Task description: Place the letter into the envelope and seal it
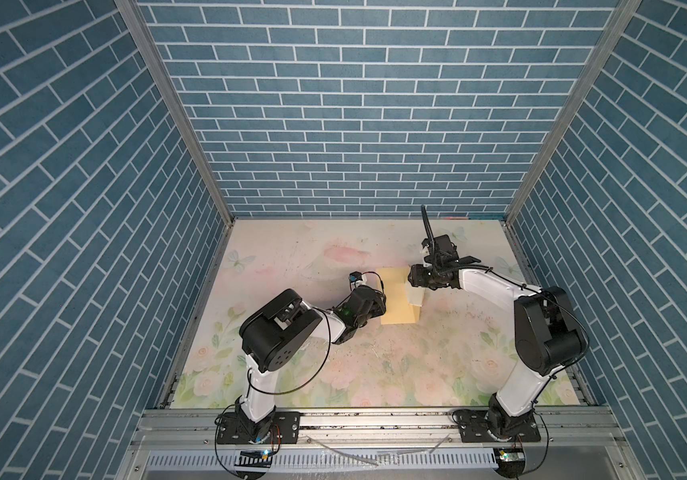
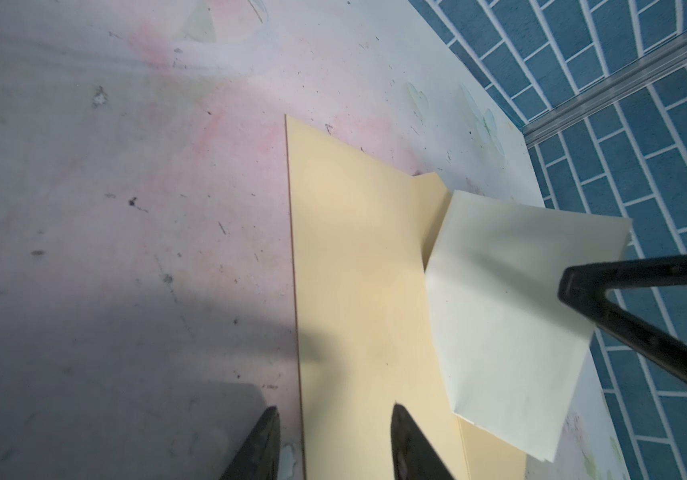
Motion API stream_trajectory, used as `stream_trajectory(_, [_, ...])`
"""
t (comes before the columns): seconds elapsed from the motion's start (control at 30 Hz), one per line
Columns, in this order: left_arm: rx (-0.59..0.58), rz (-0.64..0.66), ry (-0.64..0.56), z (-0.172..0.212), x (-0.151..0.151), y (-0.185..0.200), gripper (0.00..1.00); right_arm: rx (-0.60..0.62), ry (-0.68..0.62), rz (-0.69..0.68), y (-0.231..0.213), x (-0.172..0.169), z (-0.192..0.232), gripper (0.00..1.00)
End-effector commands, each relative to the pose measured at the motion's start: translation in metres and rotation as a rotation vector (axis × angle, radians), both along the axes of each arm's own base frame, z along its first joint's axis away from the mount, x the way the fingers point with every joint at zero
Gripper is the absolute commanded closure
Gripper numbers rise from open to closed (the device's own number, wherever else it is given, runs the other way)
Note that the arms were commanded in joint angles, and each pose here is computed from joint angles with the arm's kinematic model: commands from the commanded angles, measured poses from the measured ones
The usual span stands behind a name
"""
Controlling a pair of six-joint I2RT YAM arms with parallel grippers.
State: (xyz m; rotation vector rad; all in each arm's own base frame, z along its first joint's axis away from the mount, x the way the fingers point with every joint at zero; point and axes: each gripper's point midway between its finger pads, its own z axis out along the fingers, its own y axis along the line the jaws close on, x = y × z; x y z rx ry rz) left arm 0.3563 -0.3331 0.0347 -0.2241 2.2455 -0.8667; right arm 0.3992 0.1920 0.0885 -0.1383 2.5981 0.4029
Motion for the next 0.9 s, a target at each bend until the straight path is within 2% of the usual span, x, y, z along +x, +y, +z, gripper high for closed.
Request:
stream_trajectory(0.0, [0.04, -0.014, 0.046, -0.018, -0.006, 0.001, 0.55, -0.018, -0.03, -0.027, -0.013, 0.013, 0.018, 0.42])
stream_trajectory(0.4, [0.033, -0.027, 0.046, -0.017, -0.005, -0.003, 0.57, 0.038, 0.002, -0.077, -0.03, 0.03, 0.006, 0.42])
stream_trajectory(0.57, [0.035, -0.029, 0.048, -0.017, -0.004, -0.004, 0.57, 0.115, 0.016, -0.077, -0.028, 0.037, 0.002, 0.49])
stream_trajectory(0.8, [0.039, -0.029, 0.051, -0.019, -0.005, -0.004, 0.57, 0.162, 0.005, -0.081, -0.03, 0.047, 0.002, 0.6])
stream_trajectory(0.87, [0.038, -0.029, 0.051, -0.018, -0.005, -0.004, 0.57, 0.172, 0.007, -0.078, -0.03, 0.05, 0.002, 0.67])
